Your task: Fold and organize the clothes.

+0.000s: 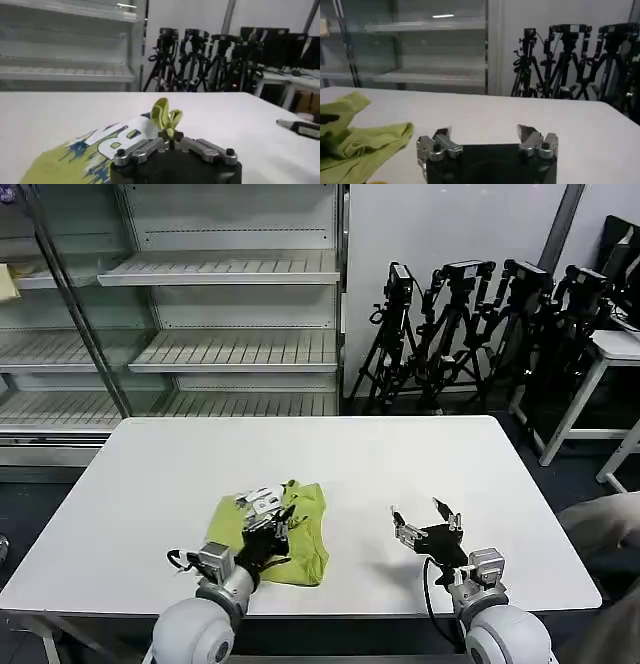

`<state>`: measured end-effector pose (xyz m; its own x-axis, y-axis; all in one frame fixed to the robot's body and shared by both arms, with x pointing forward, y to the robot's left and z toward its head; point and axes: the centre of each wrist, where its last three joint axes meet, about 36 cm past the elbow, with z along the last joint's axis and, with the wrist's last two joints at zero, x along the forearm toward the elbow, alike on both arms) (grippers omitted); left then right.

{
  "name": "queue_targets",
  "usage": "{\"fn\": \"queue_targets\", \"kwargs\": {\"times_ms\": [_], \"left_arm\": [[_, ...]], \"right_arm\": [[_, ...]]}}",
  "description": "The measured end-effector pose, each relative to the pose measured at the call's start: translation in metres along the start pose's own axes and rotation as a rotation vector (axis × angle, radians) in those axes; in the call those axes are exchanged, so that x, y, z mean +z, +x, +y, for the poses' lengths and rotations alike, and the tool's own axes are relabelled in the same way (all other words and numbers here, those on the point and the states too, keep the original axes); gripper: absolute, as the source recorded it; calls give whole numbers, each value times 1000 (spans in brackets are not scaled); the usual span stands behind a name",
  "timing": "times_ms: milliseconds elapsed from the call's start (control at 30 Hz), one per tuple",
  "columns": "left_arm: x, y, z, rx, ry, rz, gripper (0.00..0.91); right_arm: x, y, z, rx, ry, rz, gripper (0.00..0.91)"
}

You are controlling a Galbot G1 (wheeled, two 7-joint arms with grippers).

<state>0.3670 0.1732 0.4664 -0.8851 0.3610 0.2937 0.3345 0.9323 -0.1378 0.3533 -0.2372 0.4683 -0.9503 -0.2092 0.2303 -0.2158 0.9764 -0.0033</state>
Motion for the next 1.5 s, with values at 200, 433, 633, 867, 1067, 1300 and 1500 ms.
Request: {"fn": "queue_targets", "kwargs": {"times_ms": [200, 433, 633, 867, 1067, 1300, 1500], "left_arm": [[1, -12, -4, -2, 18, 6, 10], [7, -23, -8, -1, 36, 22, 907], [4, -28, -12, 8, 56, 4, 907], [-2, -25, -9, 21, 77, -56, 907], [-7, -14, 6, 5, 77, -117, 907], [1, 6, 38, -104, 67, -107, 907], [9, 22, 57, -201, 69, -41, 907]], "right_arm": [[0, 4, -2, 6, 3, -5, 907], [2, 7, -6, 10, 10, -7, 907], [1, 7, -9, 6, 12, -16, 907], [-1, 5, -12, -4, 8, -30, 907], [-1, 4, -14, -9, 0, -40, 907], [0, 6, -9, -9, -16, -46, 907], [-1, 7, -5, -5, -20, -54, 907]]}}
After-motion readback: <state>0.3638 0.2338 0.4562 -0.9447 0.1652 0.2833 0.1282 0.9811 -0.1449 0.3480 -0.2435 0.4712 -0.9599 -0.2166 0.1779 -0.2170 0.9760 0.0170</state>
